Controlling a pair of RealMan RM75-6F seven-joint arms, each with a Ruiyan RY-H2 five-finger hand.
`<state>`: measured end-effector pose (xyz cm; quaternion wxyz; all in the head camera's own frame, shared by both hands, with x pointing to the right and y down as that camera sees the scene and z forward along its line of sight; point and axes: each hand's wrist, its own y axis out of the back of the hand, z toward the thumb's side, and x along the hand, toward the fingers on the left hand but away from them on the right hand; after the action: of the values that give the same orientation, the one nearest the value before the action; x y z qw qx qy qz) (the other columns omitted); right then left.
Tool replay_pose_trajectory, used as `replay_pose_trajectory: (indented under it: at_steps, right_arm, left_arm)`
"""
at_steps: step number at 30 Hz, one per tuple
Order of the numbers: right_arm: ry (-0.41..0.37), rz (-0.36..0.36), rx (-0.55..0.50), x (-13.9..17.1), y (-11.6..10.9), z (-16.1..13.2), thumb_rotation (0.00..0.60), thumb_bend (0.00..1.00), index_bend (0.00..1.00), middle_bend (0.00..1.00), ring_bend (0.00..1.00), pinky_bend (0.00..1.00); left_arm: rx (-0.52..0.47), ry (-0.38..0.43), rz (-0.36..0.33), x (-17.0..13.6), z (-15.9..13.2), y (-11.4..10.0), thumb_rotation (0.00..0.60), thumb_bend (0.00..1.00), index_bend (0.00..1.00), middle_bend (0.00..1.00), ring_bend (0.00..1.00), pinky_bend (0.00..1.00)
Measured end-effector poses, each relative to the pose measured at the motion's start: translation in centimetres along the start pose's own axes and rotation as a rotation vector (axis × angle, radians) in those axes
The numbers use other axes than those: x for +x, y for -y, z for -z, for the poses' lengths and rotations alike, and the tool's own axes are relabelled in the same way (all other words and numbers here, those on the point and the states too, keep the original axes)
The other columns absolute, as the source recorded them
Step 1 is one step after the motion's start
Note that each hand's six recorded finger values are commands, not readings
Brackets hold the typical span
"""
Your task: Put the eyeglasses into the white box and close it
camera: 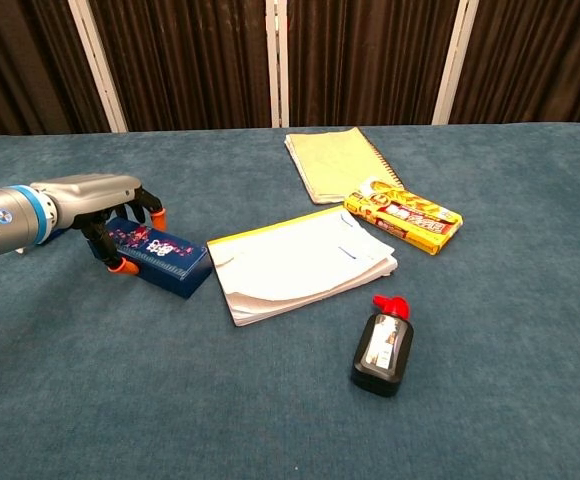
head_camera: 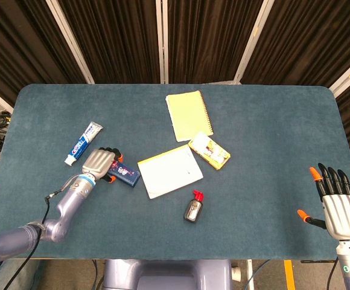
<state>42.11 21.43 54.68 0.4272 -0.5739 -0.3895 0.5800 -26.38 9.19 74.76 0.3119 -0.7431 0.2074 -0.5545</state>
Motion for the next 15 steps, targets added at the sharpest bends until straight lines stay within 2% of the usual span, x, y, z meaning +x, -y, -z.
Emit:
replay_pose_trajectory:
  at_steps: [3,6,8,10,15]
  right_arm:
    - [0.000,-0.001,0.001,0.0,0.0,0.0,0.600,0.00,0.00,0.00,0.00,0.00]
    - [-0.001,-0.002,0.002,0.0,0.1,-0.1,0.600,0.00,0.00,0.00,0.00,0.00]
    - [-0.001,-0.002,0.002,0.0,0.1,-0.1,0.600,0.00,0.00,0.00,0.00,0.00]
    - [-0.002,-0.001,0.001,0.0,0.0,-0.1,0.600,0.00,0.00,0.00,0.00,0.00]
    - [-0.007,0.000,-0.004,0.1,0.0,-0.2,0.600,0.00,0.00,0.00,0.00,0.00]
  left_arm:
    - [-0.002,-0.001,-0.003,-0.1,0.1,0.0,0.600,0.30,0.44,0.25,0.24,0.25]
    - [0.000,-0.001,0.000,-0.1,0.2,-0.1,0.600,0.12,0.33,0.14,0.14,0.17]
    - [-0.002,-0.001,0.002,-0.2,0.3,-0.1,0.600,0.01,0.21,0.02,0.02,0.05]
    - [-0.001,-0.002,-0.001,-0.3,0.5,-0.3,0.600,0.00,0.13,0.00,0.00,0.00]
    - [-0.007,-0.007,-0.039,-1.1,1.1,-1.4,0.600,0.00,0.01,0.00,0.00,0.00]
